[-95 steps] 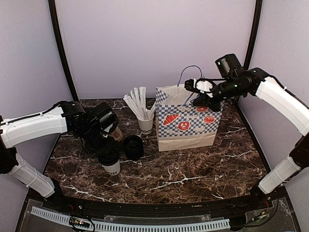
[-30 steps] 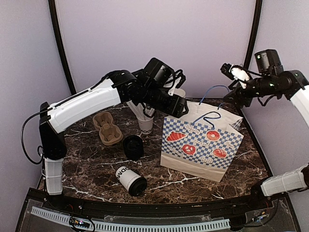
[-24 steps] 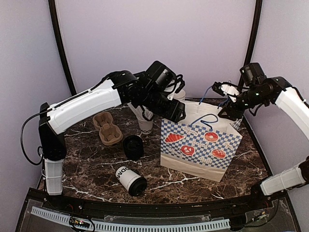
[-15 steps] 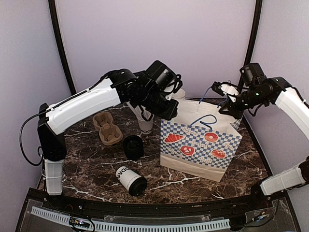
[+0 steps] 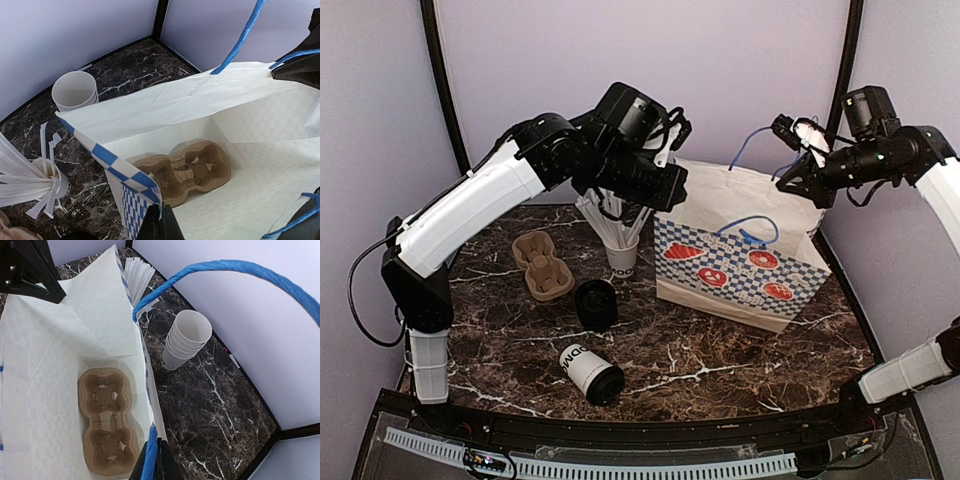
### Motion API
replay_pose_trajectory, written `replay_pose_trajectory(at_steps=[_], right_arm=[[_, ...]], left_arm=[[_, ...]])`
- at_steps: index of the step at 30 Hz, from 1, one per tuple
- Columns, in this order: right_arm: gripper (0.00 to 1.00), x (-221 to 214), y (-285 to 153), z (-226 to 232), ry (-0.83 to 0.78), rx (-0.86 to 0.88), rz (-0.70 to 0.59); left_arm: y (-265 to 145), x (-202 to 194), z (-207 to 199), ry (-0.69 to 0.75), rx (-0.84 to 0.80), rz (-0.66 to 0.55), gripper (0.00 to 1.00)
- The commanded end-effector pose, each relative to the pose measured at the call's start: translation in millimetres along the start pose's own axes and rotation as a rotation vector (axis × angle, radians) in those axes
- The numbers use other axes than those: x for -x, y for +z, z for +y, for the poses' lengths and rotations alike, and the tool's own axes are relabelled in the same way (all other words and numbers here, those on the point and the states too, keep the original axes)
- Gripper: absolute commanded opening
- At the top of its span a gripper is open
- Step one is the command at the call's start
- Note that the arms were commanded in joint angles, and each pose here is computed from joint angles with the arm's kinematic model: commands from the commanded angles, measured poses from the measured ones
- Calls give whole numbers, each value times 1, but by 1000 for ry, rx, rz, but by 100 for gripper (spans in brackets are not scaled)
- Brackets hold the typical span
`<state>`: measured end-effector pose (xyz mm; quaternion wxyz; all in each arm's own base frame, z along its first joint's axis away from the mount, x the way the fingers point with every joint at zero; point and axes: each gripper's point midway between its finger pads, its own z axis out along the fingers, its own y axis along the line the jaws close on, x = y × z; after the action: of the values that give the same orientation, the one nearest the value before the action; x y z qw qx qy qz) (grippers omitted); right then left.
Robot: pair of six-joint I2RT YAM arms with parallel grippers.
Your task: Pack the takeout coffee
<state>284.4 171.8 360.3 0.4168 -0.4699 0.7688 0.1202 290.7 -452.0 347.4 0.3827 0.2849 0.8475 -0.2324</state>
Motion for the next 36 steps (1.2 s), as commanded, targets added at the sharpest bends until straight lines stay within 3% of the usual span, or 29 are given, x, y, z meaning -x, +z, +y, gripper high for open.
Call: replay_pose_trajectory(at_steps=[1, 5, 12, 27, 28, 29, 30, 31, 32, 33, 36], right_arm=[[0, 34, -33, -1, 3, -30, -108], [0, 48, -45, -2, 4, -35, -145], [0, 36, -28, 4, 30, 23, -109], [0, -13, 32, 4, 93, 77, 33], [18, -16, 36, 1, 95, 69, 44], [38, -18, 41, -6, 102, 44, 57], [49, -17, 41, -13, 106, 9, 58], [56, -14, 39, -18, 101, -18, 49], [63, -10, 36, -22, 100, -38, 38], [69, -5, 32, -24, 99, -51, 21], [78, 11, 16, -20, 87, -52, -38]], left_arm=[[-57, 39, -4, -42, -61, -135, 0], [-70, 46, -5, -60, -91, -159, 0], [-73, 45, -11, -80, -133, -149, 0], [-32, 4, 6, -179, -145, 21, 2], [-29, 2, 10, -186, -144, 32, 10], [-27, -1, 13, -193, -133, 45, 31], [-26, -2, 22, -203, -103, 52, 43], [-29, 1, 26, -196, -85, 40, 70], [-32, 2, 37, -191, -28, 29, 81], [-40, 7, 40, -175, -11, 6, 91], [-59, 18, 52, -136, 48, -58, 97]])
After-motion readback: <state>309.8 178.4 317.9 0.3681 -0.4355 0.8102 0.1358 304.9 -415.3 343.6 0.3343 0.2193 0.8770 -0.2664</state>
